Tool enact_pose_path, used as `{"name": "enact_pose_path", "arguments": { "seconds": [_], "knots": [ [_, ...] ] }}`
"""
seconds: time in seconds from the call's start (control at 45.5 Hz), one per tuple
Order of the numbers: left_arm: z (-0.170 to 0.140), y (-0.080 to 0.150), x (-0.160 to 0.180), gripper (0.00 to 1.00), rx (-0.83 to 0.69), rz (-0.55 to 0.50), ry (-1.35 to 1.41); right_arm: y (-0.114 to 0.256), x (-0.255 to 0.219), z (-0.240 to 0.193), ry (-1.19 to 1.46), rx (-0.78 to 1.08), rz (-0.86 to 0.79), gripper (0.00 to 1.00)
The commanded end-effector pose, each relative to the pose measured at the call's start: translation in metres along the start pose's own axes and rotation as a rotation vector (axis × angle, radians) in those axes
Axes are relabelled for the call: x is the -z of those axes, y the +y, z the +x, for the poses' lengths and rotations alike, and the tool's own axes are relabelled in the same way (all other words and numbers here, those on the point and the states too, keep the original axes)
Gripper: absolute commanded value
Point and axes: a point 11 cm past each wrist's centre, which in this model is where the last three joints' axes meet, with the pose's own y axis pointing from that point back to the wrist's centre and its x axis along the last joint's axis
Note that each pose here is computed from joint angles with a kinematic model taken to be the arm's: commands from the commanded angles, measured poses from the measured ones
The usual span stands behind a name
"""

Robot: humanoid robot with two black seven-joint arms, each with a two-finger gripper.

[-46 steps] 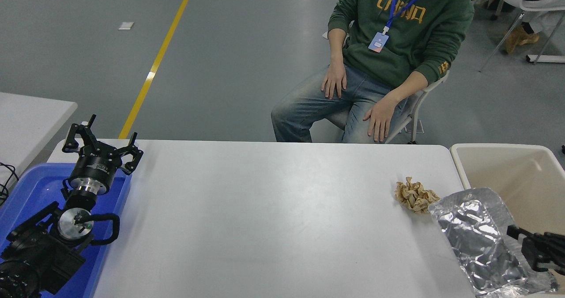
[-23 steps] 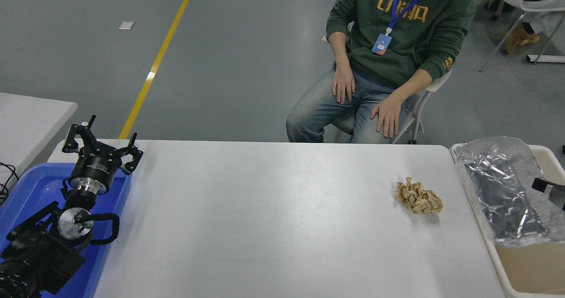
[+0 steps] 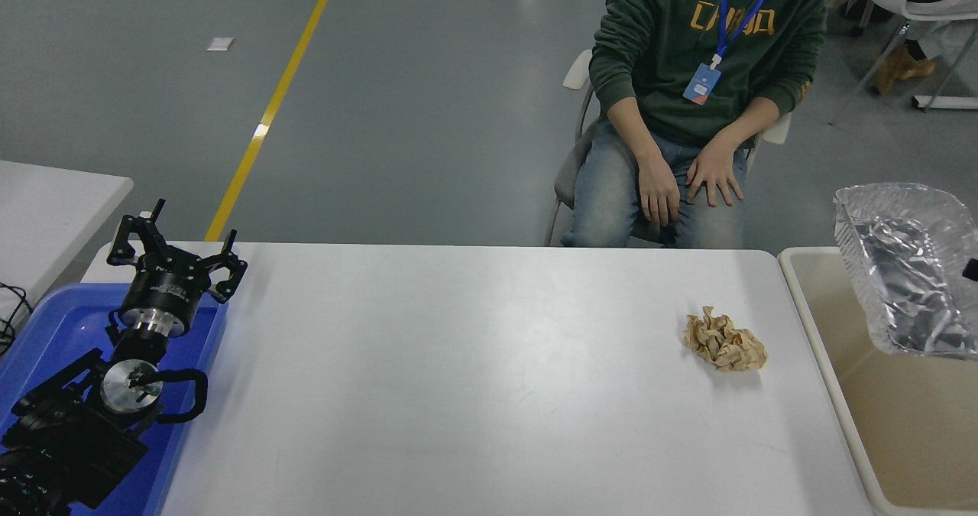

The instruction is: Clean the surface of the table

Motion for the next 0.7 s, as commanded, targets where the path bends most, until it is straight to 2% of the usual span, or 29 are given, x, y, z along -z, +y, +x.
{"name": "enact_pose_path", "arguments": {
  "seconds": [0.0,0.681],
  "knots": [
    [0.0,0.0,0.0,1.0,0.001,0.0,0.001,-0.017,-0.024,-0.01,-0.04,-0.014,-0.058,0.0],
    [0.0,0.0,0.0,1.0,0.0,0.0,0.0,-0.049,-0.071,-0.066,0.038,0.039,-0.141,0.0]
  ]
}}
